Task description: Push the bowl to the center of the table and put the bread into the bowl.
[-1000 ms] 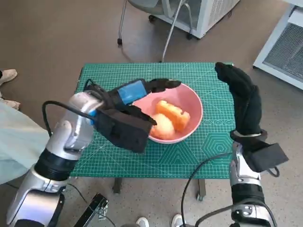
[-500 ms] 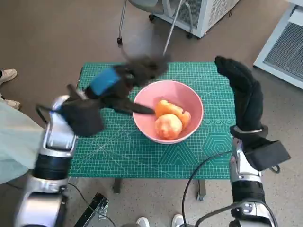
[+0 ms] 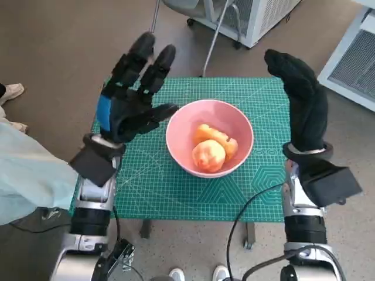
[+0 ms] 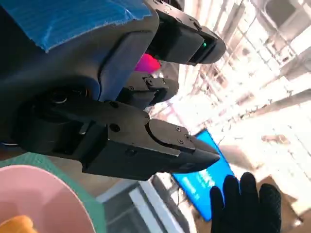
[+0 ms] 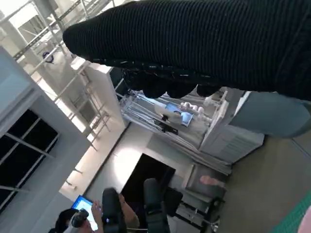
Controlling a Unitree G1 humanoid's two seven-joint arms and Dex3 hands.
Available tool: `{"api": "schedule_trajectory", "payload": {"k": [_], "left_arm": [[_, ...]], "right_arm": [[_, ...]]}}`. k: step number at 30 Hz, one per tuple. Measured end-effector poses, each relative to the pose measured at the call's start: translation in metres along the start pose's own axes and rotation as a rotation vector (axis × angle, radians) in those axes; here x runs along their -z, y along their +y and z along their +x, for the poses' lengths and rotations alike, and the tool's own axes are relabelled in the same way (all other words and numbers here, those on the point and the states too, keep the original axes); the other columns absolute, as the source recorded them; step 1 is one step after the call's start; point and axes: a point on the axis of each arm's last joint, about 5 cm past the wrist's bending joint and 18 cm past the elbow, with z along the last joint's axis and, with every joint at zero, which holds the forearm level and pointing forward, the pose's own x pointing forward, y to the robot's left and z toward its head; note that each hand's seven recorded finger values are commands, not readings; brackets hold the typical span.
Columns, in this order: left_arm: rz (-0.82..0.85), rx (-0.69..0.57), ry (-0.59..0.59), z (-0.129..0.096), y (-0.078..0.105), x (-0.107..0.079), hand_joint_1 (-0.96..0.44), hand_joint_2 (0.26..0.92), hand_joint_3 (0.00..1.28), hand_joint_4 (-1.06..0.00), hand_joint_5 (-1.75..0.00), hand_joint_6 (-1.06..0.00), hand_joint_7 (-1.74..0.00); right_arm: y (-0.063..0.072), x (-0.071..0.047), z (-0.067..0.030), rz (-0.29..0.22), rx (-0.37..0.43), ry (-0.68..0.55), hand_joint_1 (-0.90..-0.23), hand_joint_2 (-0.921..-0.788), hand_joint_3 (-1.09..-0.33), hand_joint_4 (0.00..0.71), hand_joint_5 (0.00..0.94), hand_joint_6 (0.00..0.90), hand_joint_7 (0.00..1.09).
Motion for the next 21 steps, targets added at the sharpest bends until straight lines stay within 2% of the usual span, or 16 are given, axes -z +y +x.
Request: {"api": "schedule_trajectory", "payload": {"k": [21], "left_arm": [[0.008, 0.017, -0.023, -0.0048, -0.0009, -0.0033, -0.08, 0.921, 0.03, -0.43, -0.02, -0.44, -0.10]], "right_arm": [[0.0021, 0.0027, 0.0036, -0.004, -0.013, 0.016, -0.584, -0.921, -0.771, 0.379, 0.001, 0.028, 0.77]]}}
